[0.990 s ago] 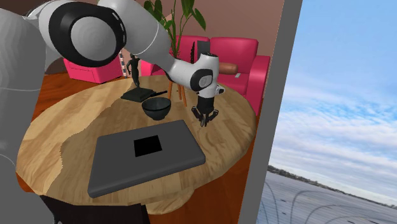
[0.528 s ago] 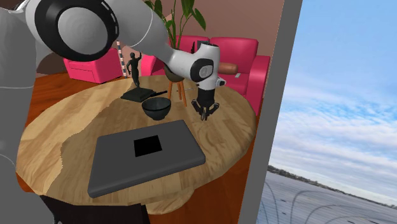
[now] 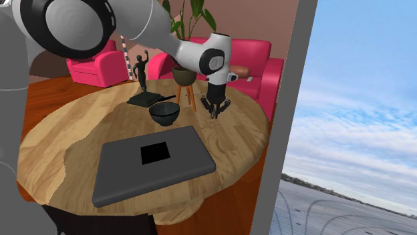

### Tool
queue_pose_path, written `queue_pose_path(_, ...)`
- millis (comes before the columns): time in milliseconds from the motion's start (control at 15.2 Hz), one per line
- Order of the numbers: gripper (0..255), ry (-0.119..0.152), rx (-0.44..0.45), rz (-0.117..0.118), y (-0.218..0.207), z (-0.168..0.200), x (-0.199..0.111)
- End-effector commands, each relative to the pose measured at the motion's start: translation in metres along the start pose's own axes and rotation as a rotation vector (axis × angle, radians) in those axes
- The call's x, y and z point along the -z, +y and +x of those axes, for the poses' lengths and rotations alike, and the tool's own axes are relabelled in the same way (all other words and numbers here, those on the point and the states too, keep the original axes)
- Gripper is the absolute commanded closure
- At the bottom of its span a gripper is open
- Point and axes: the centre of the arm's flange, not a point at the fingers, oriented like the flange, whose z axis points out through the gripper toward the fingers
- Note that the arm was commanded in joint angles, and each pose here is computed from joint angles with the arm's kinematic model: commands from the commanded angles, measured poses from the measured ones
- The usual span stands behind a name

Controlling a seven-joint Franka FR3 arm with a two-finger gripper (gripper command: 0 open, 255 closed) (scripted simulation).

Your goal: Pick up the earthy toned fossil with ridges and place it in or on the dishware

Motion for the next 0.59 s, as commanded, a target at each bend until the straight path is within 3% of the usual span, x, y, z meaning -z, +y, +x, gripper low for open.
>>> queue_pose_path(0, 255, 0.000, 0.000, 0.000, -0.001, 0.001, 0.012)
queue_pose_path(330, 255, 0.000, 0.000, 0.000, -0.002, 0.002, 0.034)
queue_pose_path(528, 255, 0.000, 0.000, 0.000, -0.039, 0.016, 0.030)
